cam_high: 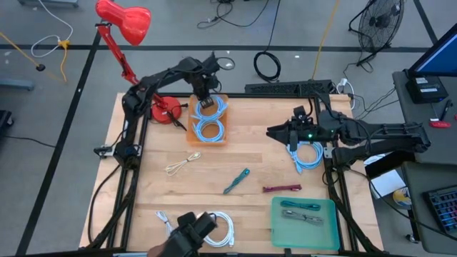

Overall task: Pick & Place USB Port
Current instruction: Put the left light blue wire cable into the the orange bin

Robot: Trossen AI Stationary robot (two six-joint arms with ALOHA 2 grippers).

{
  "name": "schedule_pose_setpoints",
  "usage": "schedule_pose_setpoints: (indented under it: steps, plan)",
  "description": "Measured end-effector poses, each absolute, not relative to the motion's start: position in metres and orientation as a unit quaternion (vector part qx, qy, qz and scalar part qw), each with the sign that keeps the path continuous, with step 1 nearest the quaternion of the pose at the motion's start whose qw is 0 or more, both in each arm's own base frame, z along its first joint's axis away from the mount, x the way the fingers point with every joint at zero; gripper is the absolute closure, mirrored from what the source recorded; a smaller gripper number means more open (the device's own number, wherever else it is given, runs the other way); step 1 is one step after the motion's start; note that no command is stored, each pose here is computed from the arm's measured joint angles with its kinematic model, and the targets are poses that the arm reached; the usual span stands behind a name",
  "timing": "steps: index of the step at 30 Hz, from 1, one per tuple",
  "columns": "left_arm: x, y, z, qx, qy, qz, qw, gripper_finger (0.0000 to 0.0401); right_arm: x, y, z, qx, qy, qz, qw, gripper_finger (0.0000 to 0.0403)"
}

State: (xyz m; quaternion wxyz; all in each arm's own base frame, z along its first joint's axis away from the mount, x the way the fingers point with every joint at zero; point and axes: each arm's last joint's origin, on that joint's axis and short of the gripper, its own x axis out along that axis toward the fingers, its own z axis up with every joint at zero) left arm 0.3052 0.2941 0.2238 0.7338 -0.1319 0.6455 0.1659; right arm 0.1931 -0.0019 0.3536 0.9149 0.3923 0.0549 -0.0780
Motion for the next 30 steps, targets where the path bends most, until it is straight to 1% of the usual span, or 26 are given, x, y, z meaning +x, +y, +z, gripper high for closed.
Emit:
schedule_pose_setpoints:
  steps: [6, 15, 26, 28, 30]
  plan:
    - [0.31, 0.295, 0.214, -0.109, 0.659, 0.166, 0.725, 0.0391, 0.193, -0.002, 0.354, 0.395, 0.054, -0.079, 0.914, 0.0232]
    - [0.293, 0.312, 0.214, -0.117, 0.664, 0.194, 0.712, 0.0391, 0.193, -0.002, 0.354, 0.395, 0.054, -0.079, 0.914, 0.0232]
    - [0.292, 0.314, 0.214, -0.111, 0.663, 0.193, 0.715, 0.0391, 0.193, -0.003, 0.354, 0.395, 0.051, -0.084, 0.913, 0.0232]
    - [0.294, 0.312, 0.214, -0.106, 0.665, 0.194, 0.713, 0.0383, 0.193, -0.003, 0.354, 0.394, 0.049, -0.09, 0.913, 0.0232]
    - [0.296, 0.31, 0.214, -0.096, 0.67, 0.198, 0.709, 0.036, 0.193, -0.003, 0.354, 0.394, 0.049, -0.091, 0.913, 0.0232]
